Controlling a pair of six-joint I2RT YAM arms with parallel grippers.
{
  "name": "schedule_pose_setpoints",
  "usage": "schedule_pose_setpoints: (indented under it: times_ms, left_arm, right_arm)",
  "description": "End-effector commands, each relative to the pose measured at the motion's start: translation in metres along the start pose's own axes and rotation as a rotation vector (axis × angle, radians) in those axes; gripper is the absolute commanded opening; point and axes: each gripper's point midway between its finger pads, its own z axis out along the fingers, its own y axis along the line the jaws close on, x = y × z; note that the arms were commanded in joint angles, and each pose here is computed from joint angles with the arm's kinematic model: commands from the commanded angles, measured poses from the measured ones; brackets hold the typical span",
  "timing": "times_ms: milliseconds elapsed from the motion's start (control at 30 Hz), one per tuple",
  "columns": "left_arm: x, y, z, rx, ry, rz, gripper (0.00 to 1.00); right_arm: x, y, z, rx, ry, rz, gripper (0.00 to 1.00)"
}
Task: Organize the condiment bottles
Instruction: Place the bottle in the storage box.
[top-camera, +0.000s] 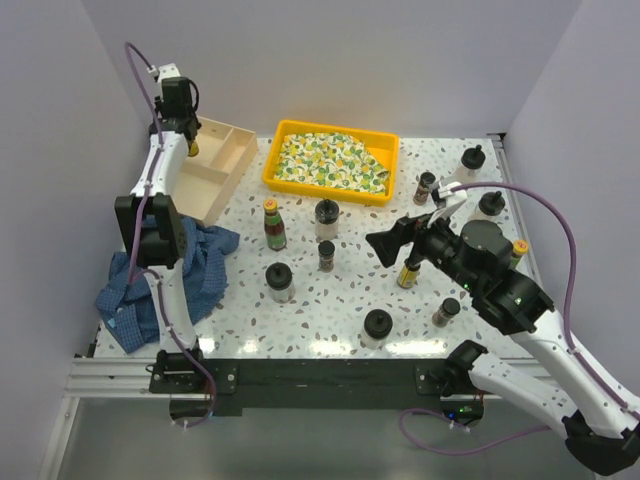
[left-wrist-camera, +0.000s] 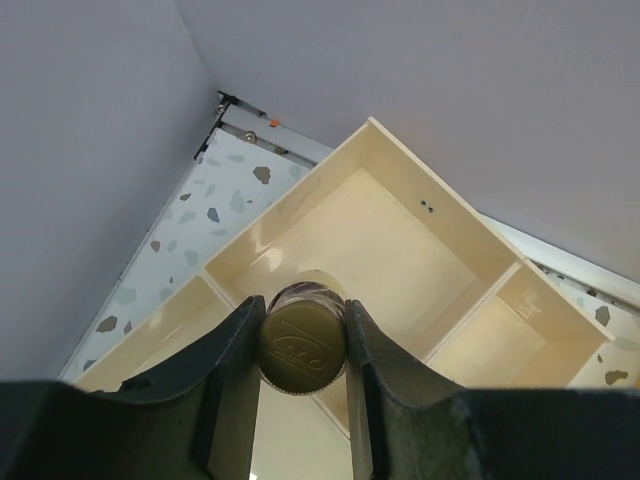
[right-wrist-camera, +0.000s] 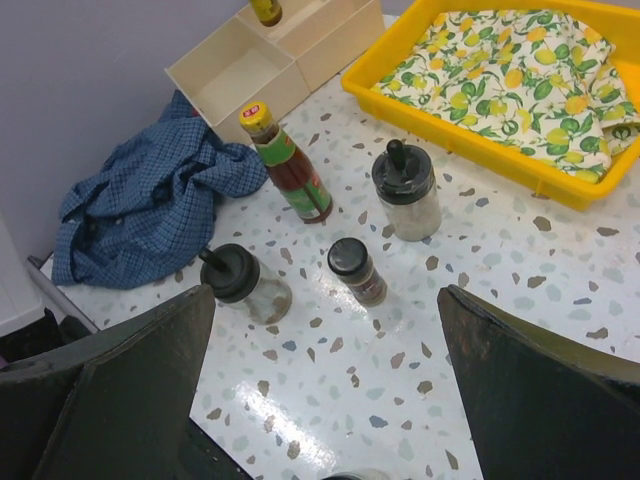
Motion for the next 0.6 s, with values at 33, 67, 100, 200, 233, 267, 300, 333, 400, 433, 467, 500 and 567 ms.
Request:
schedule_pose_setpoints:
  times_ms: [33, 67, 100, 200, 233, 267, 300, 333, 400, 433, 467, 500, 567]
  left_arm:
    - [-0.071, -0.001, 0.012, 0.039, -0.238, -0.092, 0.0]
    - [-0.072, -0.005, 0.014, 0.061, -0.242, -0.096, 0.0]
    - [-0.071, -0.007, 0.019, 0.072, -0.252, -0.098, 0.0]
    - [-0.068, -0.014, 0.028, 0.103, -0.267, -0.096, 0.0]
    - [-0.068, -0.017, 0.029, 0.113, -0.27, -0.093, 0.0]
    - [-0.069, -0.018, 0.03, 0.121, -0.277, -0.092, 0.0]
    - [-0.066, -0.019, 0.034, 0.121, -0.276, -0.083, 0.0]
    - [-0.065, -0.019, 0.036, 0.122, -0.276, -0.076, 0.0]
    - [-0.066, -0.016, 0.039, 0.104, -0.291, -0.068, 0.0]
    - [-0.065, -0.013, 0.041, 0.096, -0.295, -0.067, 0.0]
    - [-0.064, -0.014, 0.042, 0.099, -0.295, -0.067, 0.0]
    - [-0.059, -0.013, 0.048, 0.099, -0.286, -0.07, 0.0]
    - [-0.059, -0.016, 0.052, 0.119, -0.286, -0.077, 0.0]
  right_arm:
    - [-0.017, 0.003, -0.004, 0.008, -0.022, -0.012, 0.99]
    - [-0.017, 0.002, -0.004, 0.013, -0.018, -0.01, 0.99]
    - [-0.017, 0.002, -0.004, 0.018, -0.016, -0.01, 0.99]
    - [-0.023, 0.001, -0.006, 0.028, -0.031, -0.008, 0.98]
    - [-0.025, 0.001, -0.006, 0.03, -0.035, -0.008, 0.99]
    - [-0.025, 0.001, -0.005, 0.029, -0.036, -0.006, 0.99]
    - [-0.025, 0.001, -0.004, 0.034, -0.037, -0.003, 0.99]
    - [-0.024, 0.001, -0.002, 0.032, -0.031, -0.002, 0.99]
    - [-0.023, 0.001, -0.001, 0.033, -0.025, -0.001, 0.99]
    - [-0.022, 0.0, 0.001, 0.037, -0.018, -0.003, 0.99]
    - [-0.022, -0.002, 0.002, 0.047, -0.018, -0.008, 0.99]
    - [-0.022, -0.005, 0.002, 0.062, -0.022, -0.017, 0.99]
    - [-0.025, -0.009, 0.001, 0.086, -0.036, -0.023, 0.99]
